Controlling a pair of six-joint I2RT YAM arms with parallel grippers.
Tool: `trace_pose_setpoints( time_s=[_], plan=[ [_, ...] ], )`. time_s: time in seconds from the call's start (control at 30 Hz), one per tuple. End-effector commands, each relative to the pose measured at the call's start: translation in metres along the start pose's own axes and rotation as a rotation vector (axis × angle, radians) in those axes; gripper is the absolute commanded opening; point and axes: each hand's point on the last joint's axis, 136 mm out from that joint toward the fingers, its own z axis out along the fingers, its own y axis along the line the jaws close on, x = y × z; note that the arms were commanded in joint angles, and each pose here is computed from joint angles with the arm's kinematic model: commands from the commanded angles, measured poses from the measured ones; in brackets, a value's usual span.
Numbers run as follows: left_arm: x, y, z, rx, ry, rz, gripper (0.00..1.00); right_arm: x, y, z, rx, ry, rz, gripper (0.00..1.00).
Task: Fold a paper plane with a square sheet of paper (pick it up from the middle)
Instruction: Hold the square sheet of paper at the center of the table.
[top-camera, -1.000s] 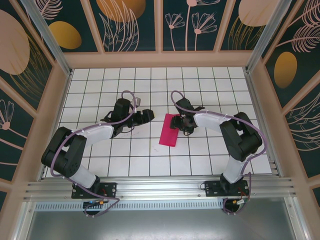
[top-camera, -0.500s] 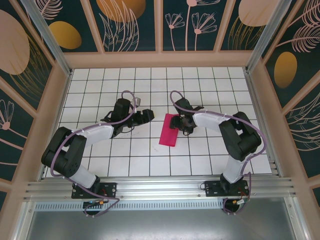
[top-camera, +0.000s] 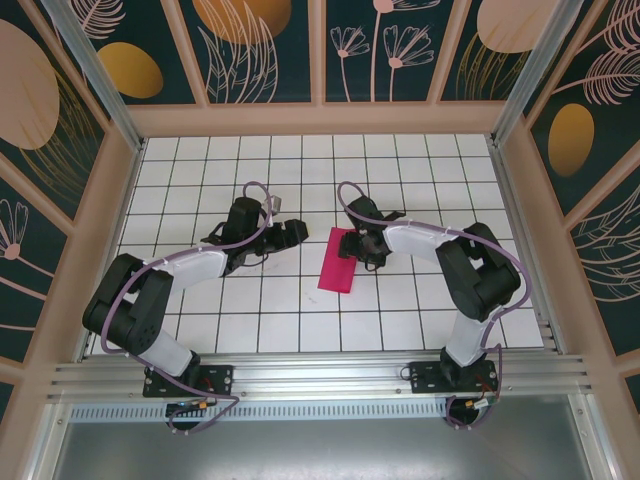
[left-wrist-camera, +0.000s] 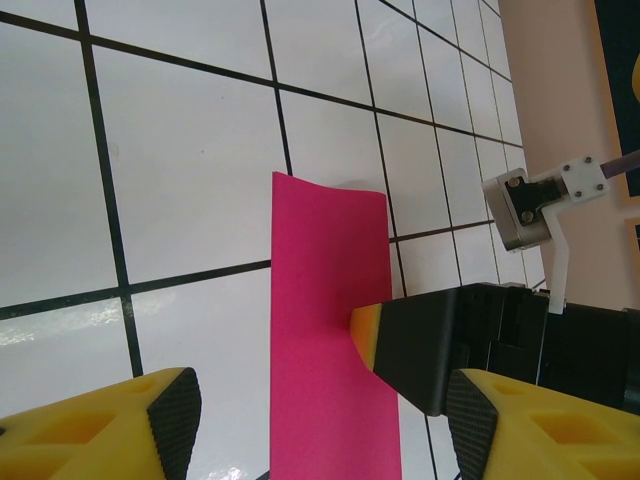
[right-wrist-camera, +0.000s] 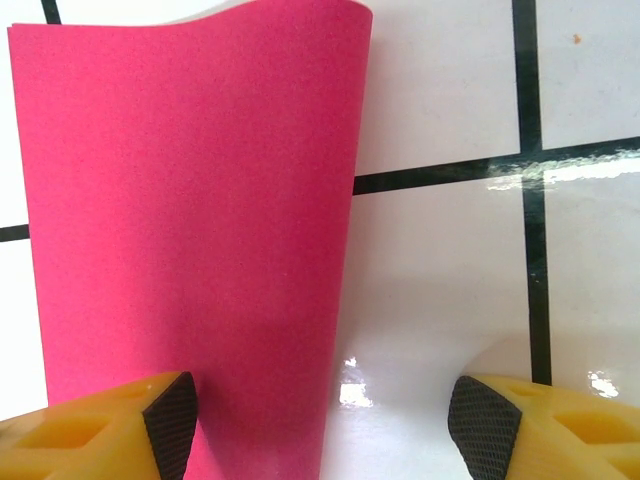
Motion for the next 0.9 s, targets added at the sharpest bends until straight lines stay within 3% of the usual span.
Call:
trace_pose_setpoints(
  time_s=[0.0, 0.17, 0.3, 0.37, 0.5, 0.87],
  plan=[
    [-0.004, -0.013, -0.005, 0.029, -0.009, 0.017, 0.68, 0.018, -0.006, 0.037, 0.006, 0.059, -0.005, 0.73],
    [-0.002, -0.012, -0.003, 0.031, -0.001, 0.017, 0.65, 0.02, -0.01, 0.04, 0.023, 0.065, -0.009, 0.73],
    [-0.001, -0.015, 0.004, 0.039, 0.002, 0.005, 0.51, 0.022, -0.011, 0.042, 0.029, 0.072, -0.01, 0.73],
    [0.002, -0.022, 0.012, 0.058, 0.008, -0.002, 0.4, 0.023, -0.012, 0.043, 0.028, 0.072, -0.009, 0.73],
    [0.013, -0.022, 0.038, 0.036, 0.055, -0.017, 0.0, 0.024, -0.012, 0.046, 0.031, 0.08, -0.006, 0.73],
    [0.028, -0.008, 0.069, -0.035, 0.114, -0.061, 0.0, 0.029, -0.015, 0.051, 0.031, 0.089, -0.003, 0.73]
  ],
)
